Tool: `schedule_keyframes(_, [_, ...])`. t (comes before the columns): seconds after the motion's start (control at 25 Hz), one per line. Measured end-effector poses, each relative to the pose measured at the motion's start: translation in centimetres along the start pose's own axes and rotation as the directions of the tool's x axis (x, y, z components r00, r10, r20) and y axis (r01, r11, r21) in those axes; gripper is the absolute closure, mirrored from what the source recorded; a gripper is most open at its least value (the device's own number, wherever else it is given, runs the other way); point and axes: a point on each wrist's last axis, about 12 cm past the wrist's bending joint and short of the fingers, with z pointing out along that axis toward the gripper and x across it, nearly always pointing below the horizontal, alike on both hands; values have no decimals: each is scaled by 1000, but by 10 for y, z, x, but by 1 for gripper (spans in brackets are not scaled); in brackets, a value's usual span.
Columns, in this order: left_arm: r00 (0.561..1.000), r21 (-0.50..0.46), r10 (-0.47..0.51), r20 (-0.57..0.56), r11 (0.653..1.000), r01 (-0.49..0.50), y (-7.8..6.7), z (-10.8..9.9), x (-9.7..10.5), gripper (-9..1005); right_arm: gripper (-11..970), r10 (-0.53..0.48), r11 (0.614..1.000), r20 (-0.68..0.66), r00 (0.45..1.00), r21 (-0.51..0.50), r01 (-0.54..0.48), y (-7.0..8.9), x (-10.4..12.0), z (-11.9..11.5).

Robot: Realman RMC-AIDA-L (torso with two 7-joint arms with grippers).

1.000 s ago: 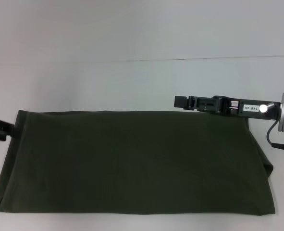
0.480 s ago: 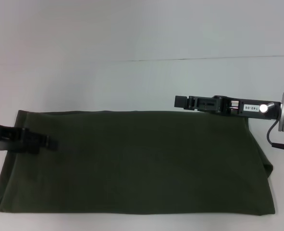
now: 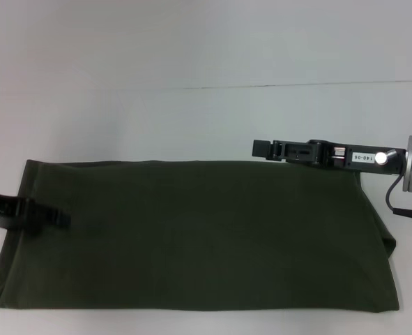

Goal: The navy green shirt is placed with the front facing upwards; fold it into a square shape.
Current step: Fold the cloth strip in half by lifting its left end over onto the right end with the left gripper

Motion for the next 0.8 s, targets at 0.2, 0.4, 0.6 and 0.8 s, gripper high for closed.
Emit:
schedule_keyframes(0.2, [1000,-23,-6,-4,1000,6,3,4,2,247,182,0,1000,0,1000,0,0,0,0,0])
schedule_keyframes(0.4, [1000,-32,-10,-3,999,10,5,5,3,247,182,-3,1000,-1,1000,-2,3,1,-1,1])
schedule_keyframes(0.6, [1000,-40,-10,0,999,10,6,6,3,248,182,-5,1000,-1,1000,-3,5,1,-2,2])
schedule_keyframes(0.8, [1000,-41,-9,1,999,9,5,7,2,248,182,-7,1000,0,1000,0,7,1,-3,1])
